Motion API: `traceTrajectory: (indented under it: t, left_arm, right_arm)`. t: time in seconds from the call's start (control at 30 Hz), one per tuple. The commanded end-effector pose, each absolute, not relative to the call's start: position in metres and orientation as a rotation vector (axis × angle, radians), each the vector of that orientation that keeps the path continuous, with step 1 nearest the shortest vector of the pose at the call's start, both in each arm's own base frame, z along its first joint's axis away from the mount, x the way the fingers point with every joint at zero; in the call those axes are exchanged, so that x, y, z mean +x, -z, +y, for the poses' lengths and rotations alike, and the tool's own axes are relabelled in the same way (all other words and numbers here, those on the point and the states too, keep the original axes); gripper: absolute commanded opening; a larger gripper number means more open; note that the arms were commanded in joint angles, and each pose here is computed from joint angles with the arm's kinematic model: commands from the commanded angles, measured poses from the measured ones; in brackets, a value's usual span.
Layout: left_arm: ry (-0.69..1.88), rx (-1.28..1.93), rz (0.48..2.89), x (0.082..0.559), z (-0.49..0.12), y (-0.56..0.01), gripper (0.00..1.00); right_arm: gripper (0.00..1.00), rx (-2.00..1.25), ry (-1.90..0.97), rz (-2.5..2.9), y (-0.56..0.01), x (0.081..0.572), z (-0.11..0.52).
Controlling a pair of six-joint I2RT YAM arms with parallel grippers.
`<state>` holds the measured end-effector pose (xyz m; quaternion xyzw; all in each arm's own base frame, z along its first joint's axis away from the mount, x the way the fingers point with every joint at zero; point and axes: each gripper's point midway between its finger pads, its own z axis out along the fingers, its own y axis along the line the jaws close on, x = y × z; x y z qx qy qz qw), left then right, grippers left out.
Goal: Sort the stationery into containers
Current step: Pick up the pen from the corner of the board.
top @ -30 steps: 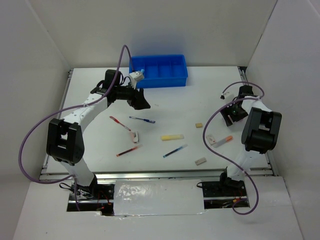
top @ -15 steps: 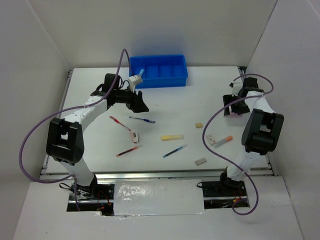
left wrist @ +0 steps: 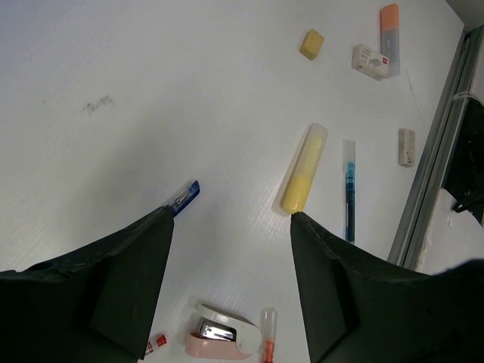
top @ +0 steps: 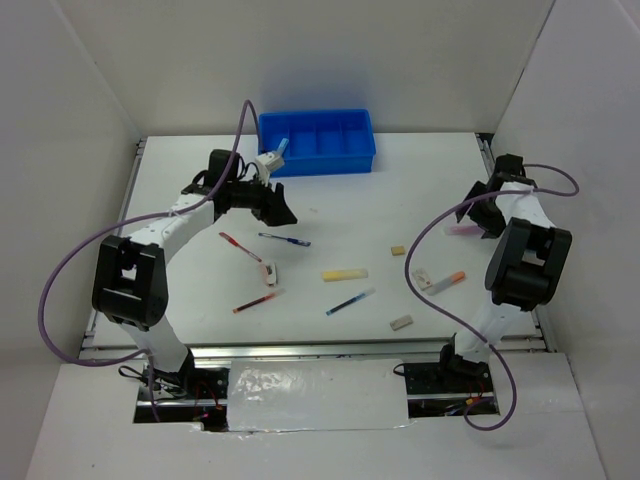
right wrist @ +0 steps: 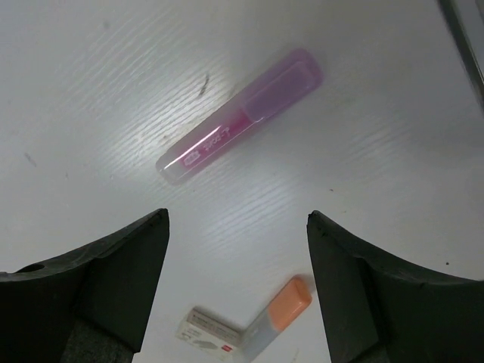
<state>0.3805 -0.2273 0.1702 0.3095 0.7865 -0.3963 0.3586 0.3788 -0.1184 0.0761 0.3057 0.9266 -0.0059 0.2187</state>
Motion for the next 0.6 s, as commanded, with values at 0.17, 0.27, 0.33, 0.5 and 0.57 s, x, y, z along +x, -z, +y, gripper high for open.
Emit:
traceTrajectory:
  t: [0.17, 0.27, 0.33, 0.5, 0.57]
  left_arm:
    - [1.057, 0.731, 2.053, 0.375, -0.222, -0.164, 0.75]
    - [1.058, 0.711, 2.064, 0.375, -0.218, -0.162, 0.75]
    - [1.058, 0.703, 2.07, 0.375, -0.217, -0.161, 0.75]
    - [1.034, 0.691, 2.088, 0.377, -0.213, -0.158, 0.74]
    - [1.033, 0.686, 2.091, 0.377, -0.212, -0.156, 0.74]
  right_arm:
    - [0.8, 1.088, 0.202, 2.443, -0.064, 0.407, -0.156]
    - [0.79, 1.12, 0.232, 2.448, -0.057, 0.416, -0.162]
    - [0.76, 1.137, 0.24, 2.449, -0.056, 0.424, -0.167]
    - [0.73, 1.148, 0.248, 2.487, -0.052, 0.43, -0.169]
    - [0.72, 1.146, 0.251, 2.512, -0.048, 0.426, -0.166]
